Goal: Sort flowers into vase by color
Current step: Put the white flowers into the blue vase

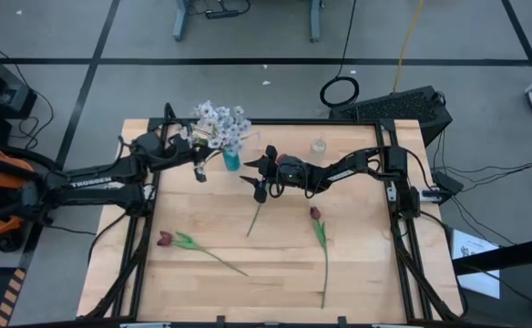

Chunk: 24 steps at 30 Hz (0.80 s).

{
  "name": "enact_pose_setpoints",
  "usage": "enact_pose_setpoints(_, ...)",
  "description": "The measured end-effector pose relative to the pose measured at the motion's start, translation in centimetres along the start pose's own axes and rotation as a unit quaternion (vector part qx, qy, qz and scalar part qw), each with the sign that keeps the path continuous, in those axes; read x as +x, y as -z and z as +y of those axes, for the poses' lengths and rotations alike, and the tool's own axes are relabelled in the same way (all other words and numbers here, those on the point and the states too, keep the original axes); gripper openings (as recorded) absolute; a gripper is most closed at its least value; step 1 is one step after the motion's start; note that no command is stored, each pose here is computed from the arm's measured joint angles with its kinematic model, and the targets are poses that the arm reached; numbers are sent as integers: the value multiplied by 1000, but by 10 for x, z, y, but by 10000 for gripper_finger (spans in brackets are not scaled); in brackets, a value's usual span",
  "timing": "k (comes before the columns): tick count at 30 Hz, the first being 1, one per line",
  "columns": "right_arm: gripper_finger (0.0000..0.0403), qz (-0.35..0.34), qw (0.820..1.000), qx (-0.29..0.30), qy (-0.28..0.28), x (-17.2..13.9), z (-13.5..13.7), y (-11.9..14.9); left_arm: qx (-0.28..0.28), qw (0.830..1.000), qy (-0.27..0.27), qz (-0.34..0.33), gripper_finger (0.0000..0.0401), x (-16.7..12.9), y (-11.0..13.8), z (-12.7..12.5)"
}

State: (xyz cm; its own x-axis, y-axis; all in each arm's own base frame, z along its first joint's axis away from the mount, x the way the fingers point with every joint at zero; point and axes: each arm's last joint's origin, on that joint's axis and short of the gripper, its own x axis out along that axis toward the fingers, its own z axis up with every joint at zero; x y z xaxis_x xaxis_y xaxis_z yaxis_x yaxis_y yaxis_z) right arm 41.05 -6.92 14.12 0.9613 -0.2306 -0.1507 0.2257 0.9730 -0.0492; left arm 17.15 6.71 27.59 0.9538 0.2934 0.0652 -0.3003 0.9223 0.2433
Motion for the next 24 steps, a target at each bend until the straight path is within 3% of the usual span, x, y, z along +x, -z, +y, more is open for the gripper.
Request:
enact_pose_setpoints(14, 210, 5, 1000, -1, 0, 0, 0, 1, -44, 998, -20, 32, 13, 9, 10, 0)
enact_pose_setpoints(24, 210, 9, 1000, -1, -1, 0, 1, 1, -66, 996, -60, 14, 13, 9, 6, 3)
